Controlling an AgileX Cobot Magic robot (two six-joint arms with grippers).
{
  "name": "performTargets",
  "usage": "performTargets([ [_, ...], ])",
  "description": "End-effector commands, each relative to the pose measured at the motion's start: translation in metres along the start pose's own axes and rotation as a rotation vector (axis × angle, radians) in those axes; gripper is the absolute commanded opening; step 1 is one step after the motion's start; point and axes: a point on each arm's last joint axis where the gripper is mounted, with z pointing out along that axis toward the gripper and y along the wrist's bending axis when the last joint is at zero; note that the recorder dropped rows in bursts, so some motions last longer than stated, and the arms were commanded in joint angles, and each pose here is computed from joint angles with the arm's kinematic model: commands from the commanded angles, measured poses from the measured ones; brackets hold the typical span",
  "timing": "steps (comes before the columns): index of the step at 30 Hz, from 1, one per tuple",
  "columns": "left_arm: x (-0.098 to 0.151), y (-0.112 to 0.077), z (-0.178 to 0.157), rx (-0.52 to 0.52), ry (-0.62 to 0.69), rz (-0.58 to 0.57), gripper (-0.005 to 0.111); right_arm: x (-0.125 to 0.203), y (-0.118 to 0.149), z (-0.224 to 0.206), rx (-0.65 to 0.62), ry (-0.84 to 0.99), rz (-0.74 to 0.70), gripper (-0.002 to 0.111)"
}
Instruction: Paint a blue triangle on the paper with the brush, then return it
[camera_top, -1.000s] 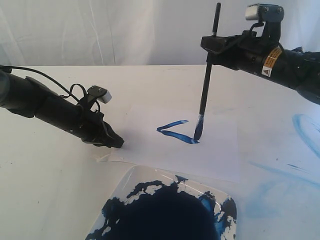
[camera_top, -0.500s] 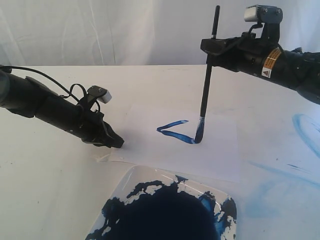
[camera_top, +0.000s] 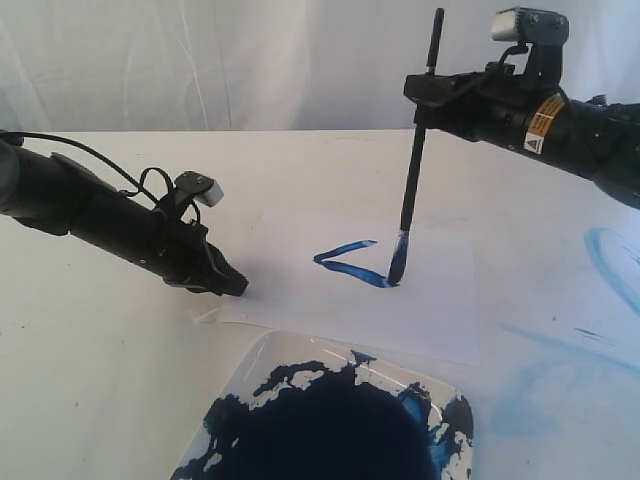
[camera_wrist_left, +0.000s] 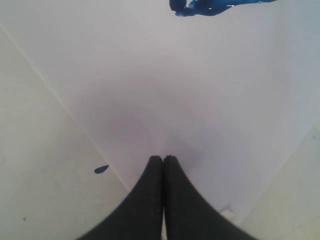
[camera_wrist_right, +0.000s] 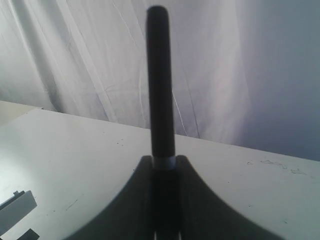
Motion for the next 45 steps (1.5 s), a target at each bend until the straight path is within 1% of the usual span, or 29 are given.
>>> performTargets([
  [1,0.001,-0.002,0.0,0.005,0.002,0.002,0.0,0.001,-0.002,0.001,0.005,-0.01,0.004,0.0],
  [6,0.001,-0.002,0.0,0.005,0.002,0.002,0.0,0.009,-0.005,0.004,0.004,0.002,0.014,0.0],
  [12,0.001,-0.002,0.0,0.005,0.002,0.002,0.0,0.003,-0.006,0.004,0.016,-0.072,-0.002,0.0],
  [19,0.001,-0.002,0.0,0.005,0.002,0.002,0.0,0.003,-0.008,0.004,0.036,-0.081,-0.013,0.0],
  [26,0.001,-0.002,0.0,0.005,0.002,0.002,0.0,0.0,-0.011,0.004,0.059,-0.104,0.013,0.0],
  [35,0.001,-0.002,0.0,0.005,0.002,0.002,0.0,-0.009,-0.009,0.006,0.093,-0.221,-0.025,0.0],
  [37,0.001,-0.002,0.0,0.005,0.002,0.002,0.0,-0.006,-0.005,0.012,0.087,-0.227,-0.073,0.0],
  [40,0.001,-0.002,0.0,0.005,0.002,0.002,0.0,0.002,-0.002,0.022,0.061,-0.222,-0.071,0.0],
  [45,0.001,-0.003,0.0,0.007,0.002,0.0,0.0,0.003,0.001,0.03,0.031,-0.244,-0.093,0.0],
])
